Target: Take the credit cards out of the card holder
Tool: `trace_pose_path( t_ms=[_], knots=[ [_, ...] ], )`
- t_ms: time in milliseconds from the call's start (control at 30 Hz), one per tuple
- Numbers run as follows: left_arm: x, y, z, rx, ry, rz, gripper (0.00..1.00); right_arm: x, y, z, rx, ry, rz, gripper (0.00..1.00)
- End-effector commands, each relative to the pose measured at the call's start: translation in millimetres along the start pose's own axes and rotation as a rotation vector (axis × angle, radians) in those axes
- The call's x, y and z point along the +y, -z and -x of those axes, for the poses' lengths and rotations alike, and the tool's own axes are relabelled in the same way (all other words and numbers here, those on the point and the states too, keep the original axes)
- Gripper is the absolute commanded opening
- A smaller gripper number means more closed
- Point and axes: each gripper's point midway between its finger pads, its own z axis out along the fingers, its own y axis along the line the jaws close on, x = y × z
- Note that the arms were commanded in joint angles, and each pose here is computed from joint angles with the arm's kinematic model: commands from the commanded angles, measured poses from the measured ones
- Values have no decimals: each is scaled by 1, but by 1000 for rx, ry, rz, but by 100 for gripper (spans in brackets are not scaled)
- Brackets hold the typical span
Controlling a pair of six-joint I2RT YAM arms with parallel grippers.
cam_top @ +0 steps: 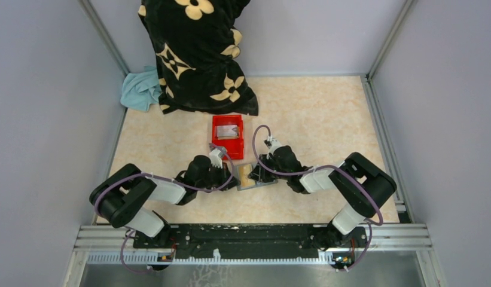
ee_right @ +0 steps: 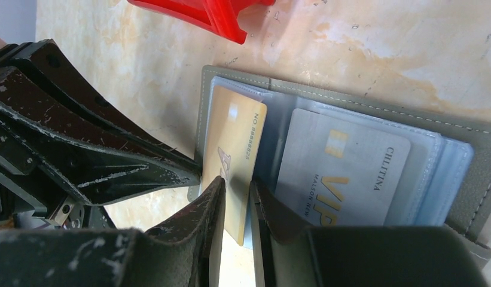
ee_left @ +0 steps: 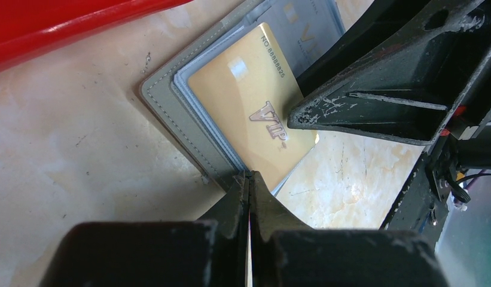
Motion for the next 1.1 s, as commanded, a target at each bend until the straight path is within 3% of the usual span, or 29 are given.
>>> trace_pose_path(
  t_ms=[0,200,467,867,1067],
  knots=[
    [14,1,-20,60,10,49,0,31,7,17,-53,40,121,22],
    [15,1,-21,61,12,49,0,34,14,24,-73,46,108,22],
    [13,1,-20,58,11,43,0,31,16,25,-62,66,80,31],
    [13,-1,-23,68,17,33,0,51,13,26,-63,38,185,26],
    [13,-2,-25,72,21,28,0,53,-5,11,-5,39,191,27]
  ],
)
